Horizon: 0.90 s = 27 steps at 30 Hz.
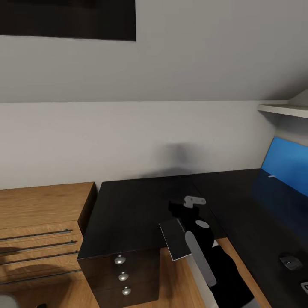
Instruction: In the bedroom, organize the workspace by keeping the computer under the desk, ensuring the monitor is on the desk, placing the keyboard on the desk next to the monitor, placing the mouse on the desk next to the keyboard, moving the folder from the swivel chair onto the desk next to the mouse, stacking the notebook on top of the folder with the pen on top of the notebook, and positioning the swivel chair next to the desk.
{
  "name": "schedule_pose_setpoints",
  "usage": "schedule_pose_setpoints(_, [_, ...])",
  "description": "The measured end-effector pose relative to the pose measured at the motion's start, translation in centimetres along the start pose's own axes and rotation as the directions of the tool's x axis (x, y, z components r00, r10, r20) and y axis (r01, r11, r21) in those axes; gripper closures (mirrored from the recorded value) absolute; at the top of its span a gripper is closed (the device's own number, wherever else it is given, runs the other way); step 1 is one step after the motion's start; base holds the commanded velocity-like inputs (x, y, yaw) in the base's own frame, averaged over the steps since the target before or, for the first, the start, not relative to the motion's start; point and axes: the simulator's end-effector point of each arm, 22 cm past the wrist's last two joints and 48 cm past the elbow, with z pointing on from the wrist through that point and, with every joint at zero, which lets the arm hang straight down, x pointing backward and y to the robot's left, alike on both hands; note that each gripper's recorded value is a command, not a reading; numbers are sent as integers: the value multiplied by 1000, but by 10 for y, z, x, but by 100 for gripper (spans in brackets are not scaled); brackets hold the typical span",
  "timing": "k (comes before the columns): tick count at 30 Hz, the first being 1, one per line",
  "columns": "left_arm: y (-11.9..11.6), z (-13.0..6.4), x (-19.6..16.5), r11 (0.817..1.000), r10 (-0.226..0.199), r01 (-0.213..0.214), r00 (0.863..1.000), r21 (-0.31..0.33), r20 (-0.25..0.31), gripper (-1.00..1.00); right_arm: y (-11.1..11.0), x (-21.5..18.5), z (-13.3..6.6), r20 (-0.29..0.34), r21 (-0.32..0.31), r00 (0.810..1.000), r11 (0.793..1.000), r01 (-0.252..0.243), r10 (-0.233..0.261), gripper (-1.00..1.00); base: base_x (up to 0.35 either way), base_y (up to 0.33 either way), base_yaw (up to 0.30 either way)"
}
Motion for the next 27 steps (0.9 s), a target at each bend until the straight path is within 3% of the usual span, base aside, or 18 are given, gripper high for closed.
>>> schedule_pose_setpoints(8, [-1, 0, 1, 1000, -1, 1, 1000, 0, -1, -100, 10, -7, -7, 9, -36, 999, 998, -44, 44, -100, 0, 0, 0])
schedule_pose_setpoints(17, [-1, 0, 1, 1000, -1, 1, 1000, 1, -2, -100, 11, -8, -7, 12, -40, 999, 998, -48, 49, -100, -1, 0, 0])
schedule_pose_setpoints(27, [-1, 0, 2, 1000, 0, 0, 1000, 0, -5, -100, 11, -11, -6, 25, -41, 998, 998, -56, 57, -100, -284, 0, 40])
